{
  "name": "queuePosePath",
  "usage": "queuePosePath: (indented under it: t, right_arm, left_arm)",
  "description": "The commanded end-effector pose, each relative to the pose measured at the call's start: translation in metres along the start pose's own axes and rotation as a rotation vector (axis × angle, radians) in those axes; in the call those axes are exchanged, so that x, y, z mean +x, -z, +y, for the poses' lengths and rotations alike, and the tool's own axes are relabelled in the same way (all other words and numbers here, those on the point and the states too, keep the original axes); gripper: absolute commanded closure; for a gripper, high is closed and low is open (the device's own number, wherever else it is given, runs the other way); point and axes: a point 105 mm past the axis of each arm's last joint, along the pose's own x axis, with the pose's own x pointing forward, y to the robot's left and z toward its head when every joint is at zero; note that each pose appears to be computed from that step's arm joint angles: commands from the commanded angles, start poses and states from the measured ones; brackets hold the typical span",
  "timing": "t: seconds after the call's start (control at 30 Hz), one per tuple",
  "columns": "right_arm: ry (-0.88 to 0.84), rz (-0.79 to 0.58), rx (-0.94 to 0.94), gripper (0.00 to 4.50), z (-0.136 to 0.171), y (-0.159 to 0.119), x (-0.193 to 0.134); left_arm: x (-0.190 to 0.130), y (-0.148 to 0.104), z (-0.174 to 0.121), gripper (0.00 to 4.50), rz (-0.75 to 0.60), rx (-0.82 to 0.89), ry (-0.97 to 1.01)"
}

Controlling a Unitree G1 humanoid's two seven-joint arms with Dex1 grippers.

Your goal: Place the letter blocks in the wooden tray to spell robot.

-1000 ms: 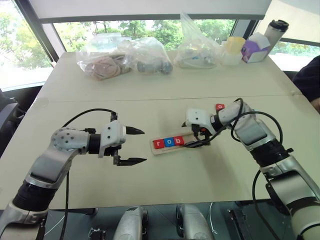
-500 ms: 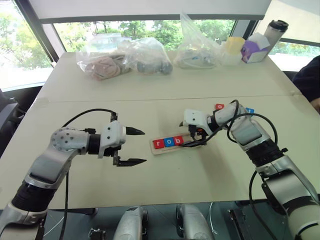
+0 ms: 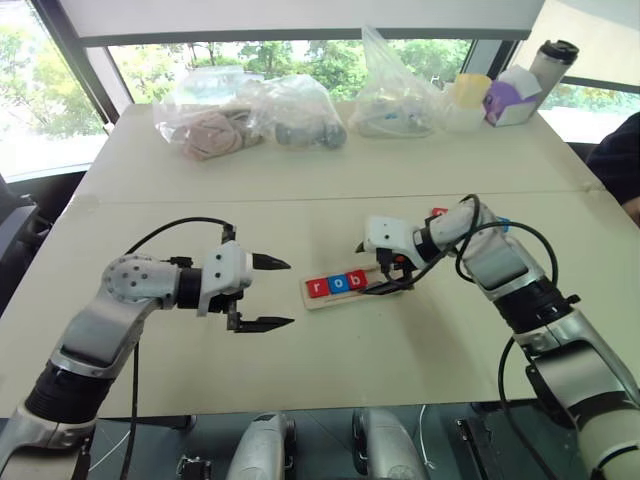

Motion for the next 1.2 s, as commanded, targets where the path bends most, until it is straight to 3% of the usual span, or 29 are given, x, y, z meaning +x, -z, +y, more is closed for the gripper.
queuePosePath:
  t: [0.03, 0.57, 1.2]
  right_arm:
    - [0.038, -0.029, -0.027, 0.1, -0.004, -0.011, -0.019]
    - [0.159, 0.03, 0.005, 0.1, -0.031, 0.02, -0.011]
    - [0.109, -0.011, -0.025, 0.1, -0.026, 0.004, 0.004]
  left_arm:
    - [0.0, -0.008, 0.001, 0.0, -0.016, 0.037, -0.002]
    - [0.0, -0.009, 0.0, 0.0, -0.017, 0.038, 0.002]
    - [0.001, -0.009, -0.002, 0.0, -0.019, 0.029, -0.008]
